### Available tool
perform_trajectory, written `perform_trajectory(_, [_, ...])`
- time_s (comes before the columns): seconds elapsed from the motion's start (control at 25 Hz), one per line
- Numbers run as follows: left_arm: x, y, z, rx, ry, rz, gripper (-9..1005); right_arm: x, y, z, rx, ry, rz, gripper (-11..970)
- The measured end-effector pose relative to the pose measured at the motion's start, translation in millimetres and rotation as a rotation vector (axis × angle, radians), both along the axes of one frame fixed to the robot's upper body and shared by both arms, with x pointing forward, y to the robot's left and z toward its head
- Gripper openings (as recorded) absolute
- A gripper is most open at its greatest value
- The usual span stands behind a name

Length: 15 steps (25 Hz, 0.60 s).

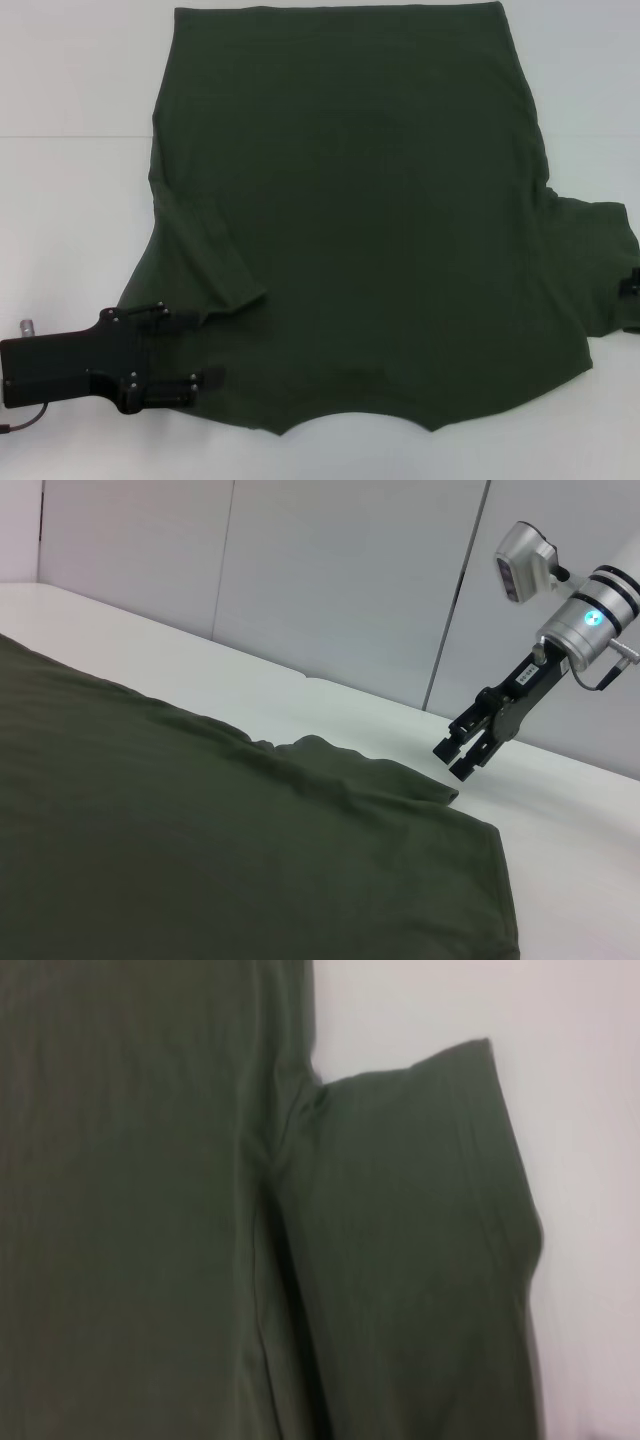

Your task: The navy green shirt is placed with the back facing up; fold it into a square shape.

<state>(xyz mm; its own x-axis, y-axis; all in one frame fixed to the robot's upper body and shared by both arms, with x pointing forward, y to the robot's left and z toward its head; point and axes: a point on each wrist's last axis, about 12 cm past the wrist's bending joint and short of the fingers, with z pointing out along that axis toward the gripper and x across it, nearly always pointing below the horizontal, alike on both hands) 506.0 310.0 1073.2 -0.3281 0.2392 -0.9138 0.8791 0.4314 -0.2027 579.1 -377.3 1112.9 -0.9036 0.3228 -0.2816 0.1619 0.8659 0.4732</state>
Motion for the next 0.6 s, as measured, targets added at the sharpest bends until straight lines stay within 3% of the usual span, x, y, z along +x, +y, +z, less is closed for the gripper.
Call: perform_trajectory(0.6, [0.5,-0.8,0.0,0.001,-0.002,0.001,860,6.2,5.9,-8.4,-0.010,-0.008,0.018,940])
